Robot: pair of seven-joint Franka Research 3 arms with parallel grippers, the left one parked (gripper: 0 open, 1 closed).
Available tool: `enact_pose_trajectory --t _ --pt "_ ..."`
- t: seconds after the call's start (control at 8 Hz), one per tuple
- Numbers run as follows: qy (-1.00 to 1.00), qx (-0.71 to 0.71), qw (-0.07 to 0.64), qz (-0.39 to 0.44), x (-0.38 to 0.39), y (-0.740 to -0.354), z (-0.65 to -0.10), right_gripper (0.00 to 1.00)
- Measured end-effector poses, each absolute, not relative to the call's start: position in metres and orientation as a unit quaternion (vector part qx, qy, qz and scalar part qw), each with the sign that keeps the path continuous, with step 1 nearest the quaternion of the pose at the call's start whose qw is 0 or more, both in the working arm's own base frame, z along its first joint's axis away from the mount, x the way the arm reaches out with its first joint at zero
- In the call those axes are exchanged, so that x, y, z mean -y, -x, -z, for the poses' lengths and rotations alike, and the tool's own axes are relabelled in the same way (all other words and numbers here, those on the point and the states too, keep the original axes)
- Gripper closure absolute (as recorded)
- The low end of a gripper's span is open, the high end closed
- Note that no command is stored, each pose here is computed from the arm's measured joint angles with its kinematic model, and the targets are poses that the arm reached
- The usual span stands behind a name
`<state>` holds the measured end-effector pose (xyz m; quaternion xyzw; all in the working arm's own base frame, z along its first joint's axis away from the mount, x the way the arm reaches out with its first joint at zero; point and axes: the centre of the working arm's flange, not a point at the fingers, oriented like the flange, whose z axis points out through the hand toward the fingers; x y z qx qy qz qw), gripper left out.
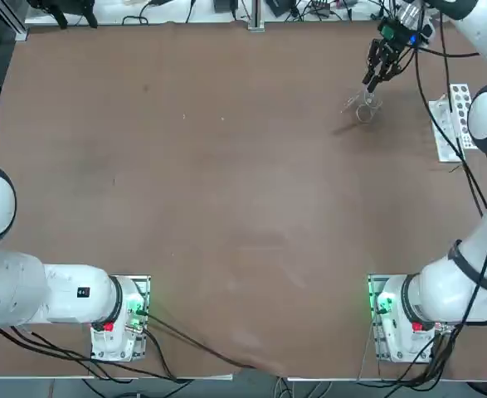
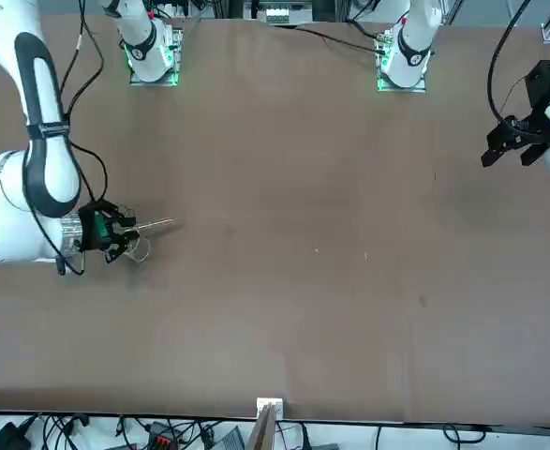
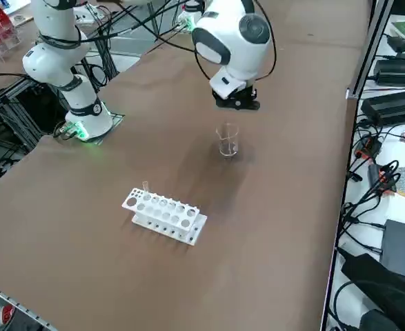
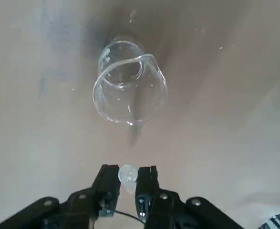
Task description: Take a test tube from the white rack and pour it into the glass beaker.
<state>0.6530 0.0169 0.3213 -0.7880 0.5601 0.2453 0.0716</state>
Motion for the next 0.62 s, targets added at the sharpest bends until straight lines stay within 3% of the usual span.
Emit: enact_pose_trajectory --t 0.62 --pt "0.785 -0.522 0.175 -0.284 0.044 -0.636 -0.296 0.77"
